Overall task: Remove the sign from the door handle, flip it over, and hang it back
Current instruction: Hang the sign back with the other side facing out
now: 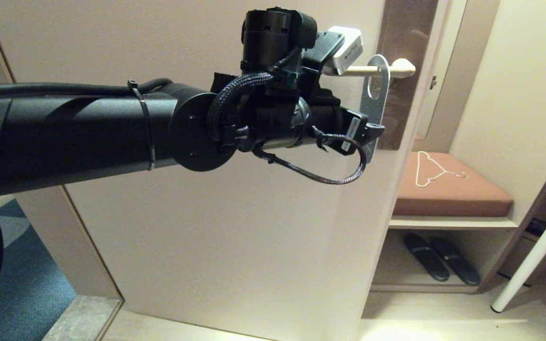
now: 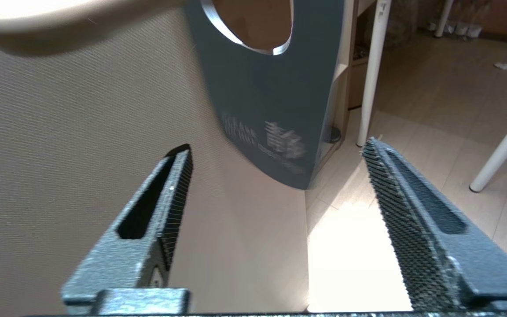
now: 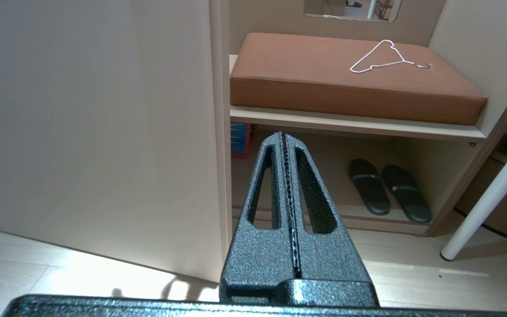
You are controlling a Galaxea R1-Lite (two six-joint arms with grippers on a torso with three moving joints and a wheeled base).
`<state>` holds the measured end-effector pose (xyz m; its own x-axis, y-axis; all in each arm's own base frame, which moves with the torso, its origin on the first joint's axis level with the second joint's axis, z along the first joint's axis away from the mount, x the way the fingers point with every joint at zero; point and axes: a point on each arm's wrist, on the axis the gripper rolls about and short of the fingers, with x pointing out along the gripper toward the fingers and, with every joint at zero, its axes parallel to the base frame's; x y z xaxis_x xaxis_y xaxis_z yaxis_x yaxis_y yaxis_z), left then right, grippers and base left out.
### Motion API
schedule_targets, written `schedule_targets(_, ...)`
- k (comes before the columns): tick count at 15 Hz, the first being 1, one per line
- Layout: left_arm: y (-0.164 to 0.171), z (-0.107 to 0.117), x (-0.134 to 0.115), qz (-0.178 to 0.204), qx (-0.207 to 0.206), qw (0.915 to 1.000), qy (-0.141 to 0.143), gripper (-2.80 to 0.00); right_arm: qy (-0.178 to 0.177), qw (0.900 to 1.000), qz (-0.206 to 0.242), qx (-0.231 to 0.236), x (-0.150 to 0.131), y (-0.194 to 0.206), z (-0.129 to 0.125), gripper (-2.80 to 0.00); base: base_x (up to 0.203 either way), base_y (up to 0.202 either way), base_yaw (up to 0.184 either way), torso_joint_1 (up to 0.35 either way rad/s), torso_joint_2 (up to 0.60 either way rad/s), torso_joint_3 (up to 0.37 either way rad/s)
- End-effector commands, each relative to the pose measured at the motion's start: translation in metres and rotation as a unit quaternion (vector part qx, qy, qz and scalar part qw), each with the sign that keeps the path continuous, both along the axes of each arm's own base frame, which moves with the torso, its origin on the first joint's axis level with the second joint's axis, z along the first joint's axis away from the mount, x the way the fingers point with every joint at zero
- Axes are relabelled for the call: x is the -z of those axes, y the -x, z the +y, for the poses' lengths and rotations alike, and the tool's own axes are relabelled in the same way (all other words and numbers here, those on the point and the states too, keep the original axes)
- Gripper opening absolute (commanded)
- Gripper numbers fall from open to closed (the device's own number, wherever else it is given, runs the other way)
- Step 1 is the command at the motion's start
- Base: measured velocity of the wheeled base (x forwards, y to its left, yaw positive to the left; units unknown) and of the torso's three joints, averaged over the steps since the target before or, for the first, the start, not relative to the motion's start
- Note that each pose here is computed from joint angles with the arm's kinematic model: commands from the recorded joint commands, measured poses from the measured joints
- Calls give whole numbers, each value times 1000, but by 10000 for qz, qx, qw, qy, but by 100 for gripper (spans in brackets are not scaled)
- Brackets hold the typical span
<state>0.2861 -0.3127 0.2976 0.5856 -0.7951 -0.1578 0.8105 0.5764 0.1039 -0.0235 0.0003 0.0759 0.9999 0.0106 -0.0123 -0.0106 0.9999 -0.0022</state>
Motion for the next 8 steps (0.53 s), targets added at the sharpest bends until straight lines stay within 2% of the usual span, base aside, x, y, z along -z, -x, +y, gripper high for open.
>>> schedule_targets(1, -1, 4, -4, -30, -32, 10000, 36, 0, 4, 10000, 0, -1, 0, 0, 0, -280, 0, 0, 0, 0, 0, 0)
schedule_targets(6, -3, 22, -16, -90, -200, 9997, 134, 0, 4, 10000, 0, -1, 0, 0, 0, -280, 0, 0, 0, 0, 0, 0)
schedule_targets(8, -6, 37, -22, -119, -359, 9992, 155, 0, 2, 10000, 0, 0, 0, 0, 0, -280, 0, 0, 0, 0, 0, 0)
